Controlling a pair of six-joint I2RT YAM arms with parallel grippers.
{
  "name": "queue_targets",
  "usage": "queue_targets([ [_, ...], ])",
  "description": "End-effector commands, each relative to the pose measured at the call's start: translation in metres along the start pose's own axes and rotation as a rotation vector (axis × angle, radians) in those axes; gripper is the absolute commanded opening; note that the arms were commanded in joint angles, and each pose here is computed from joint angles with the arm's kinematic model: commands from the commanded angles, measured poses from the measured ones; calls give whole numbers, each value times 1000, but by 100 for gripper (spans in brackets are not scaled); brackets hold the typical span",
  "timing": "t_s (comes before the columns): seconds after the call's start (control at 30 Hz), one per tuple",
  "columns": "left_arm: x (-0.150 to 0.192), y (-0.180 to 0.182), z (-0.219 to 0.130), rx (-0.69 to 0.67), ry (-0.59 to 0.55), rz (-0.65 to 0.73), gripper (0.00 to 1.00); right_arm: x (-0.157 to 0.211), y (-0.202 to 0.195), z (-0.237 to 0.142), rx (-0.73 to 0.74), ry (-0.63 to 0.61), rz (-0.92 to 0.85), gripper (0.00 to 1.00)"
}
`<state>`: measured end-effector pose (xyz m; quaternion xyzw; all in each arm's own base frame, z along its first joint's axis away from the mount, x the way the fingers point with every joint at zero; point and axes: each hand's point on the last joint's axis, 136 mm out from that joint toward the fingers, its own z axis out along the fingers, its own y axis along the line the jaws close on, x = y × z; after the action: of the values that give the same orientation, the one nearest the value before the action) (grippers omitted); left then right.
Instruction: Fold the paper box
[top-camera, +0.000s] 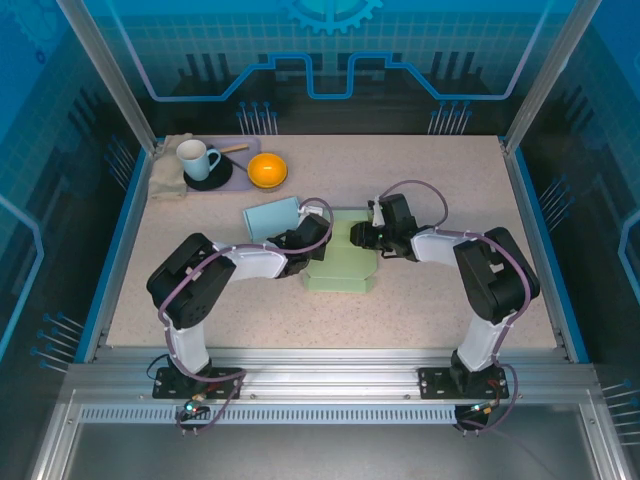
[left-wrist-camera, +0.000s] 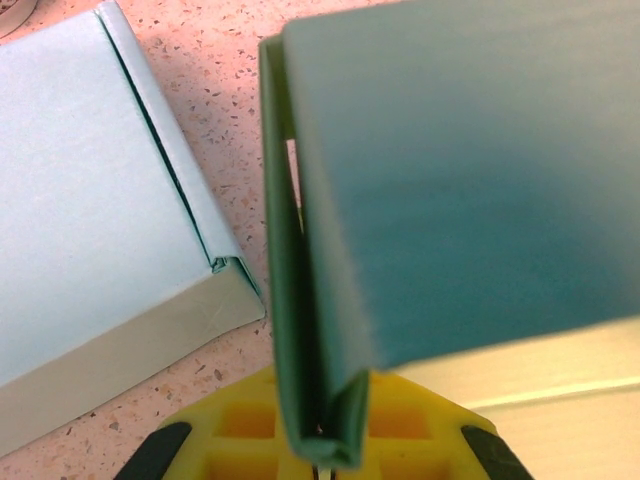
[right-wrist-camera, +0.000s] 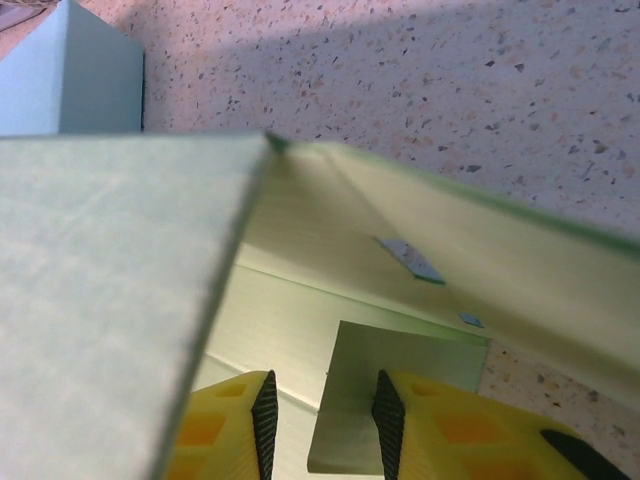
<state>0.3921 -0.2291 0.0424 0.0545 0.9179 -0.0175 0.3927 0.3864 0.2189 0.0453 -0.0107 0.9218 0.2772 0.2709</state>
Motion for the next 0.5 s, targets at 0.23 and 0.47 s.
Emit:
queue_targets([
  [0.23, 75, 10, 10, -21, 244, 103, 0, 11, 21, -40, 19, 102, -254, 38],
  [0.47, 72, 11, 9, -21, 231, 111, 1, 0, 24, -94, 94, 126, -498, 40],
])
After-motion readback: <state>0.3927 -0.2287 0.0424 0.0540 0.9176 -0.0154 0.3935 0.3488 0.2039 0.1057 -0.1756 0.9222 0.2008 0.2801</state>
